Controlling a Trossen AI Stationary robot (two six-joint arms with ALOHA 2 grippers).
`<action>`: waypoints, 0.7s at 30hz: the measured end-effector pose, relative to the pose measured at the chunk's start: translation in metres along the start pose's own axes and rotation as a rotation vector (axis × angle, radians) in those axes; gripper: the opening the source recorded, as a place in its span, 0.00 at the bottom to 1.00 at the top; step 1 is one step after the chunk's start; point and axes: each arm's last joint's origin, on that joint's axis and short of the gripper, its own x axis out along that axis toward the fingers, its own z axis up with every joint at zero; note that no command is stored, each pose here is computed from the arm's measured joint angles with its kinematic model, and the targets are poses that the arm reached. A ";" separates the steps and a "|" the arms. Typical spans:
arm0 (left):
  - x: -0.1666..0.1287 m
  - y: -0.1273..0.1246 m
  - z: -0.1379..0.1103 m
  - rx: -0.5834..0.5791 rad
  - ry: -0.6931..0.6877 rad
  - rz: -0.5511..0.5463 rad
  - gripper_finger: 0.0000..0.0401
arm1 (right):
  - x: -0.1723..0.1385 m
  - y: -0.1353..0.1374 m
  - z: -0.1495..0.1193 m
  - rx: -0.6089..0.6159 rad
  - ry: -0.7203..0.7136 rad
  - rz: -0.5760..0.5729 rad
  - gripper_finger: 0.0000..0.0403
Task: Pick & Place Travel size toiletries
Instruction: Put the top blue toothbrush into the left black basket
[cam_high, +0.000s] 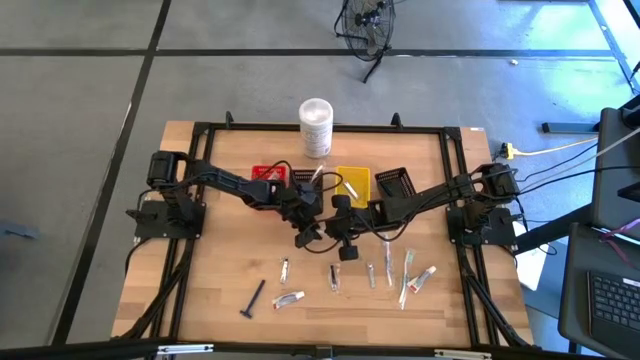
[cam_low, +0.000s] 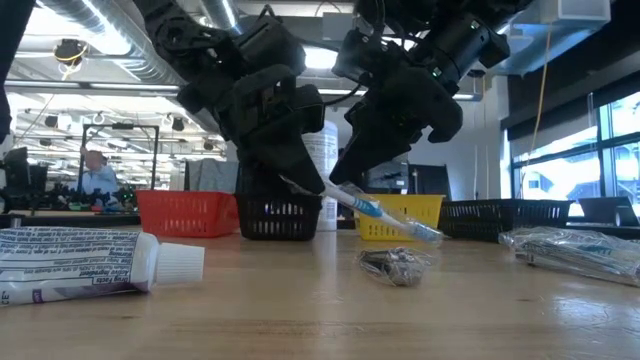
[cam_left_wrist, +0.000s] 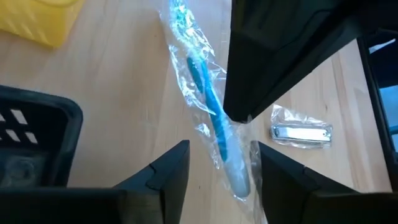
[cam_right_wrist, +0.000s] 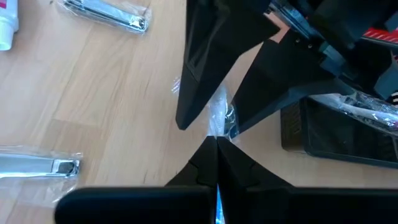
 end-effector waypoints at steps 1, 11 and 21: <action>0.000 0.000 0.000 0.000 -0.002 -0.001 0.38 | 0.000 0.000 0.000 0.000 0.000 0.004 0.00; -0.001 -0.001 0.002 0.025 -0.008 -0.007 0.20 | 0.000 0.000 0.003 -0.024 -0.027 -0.001 0.00; -0.001 -0.003 0.001 0.023 0.009 -0.048 0.06 | 0.000 0.000 0.003 -0.006 -0.026 -0.003 0.13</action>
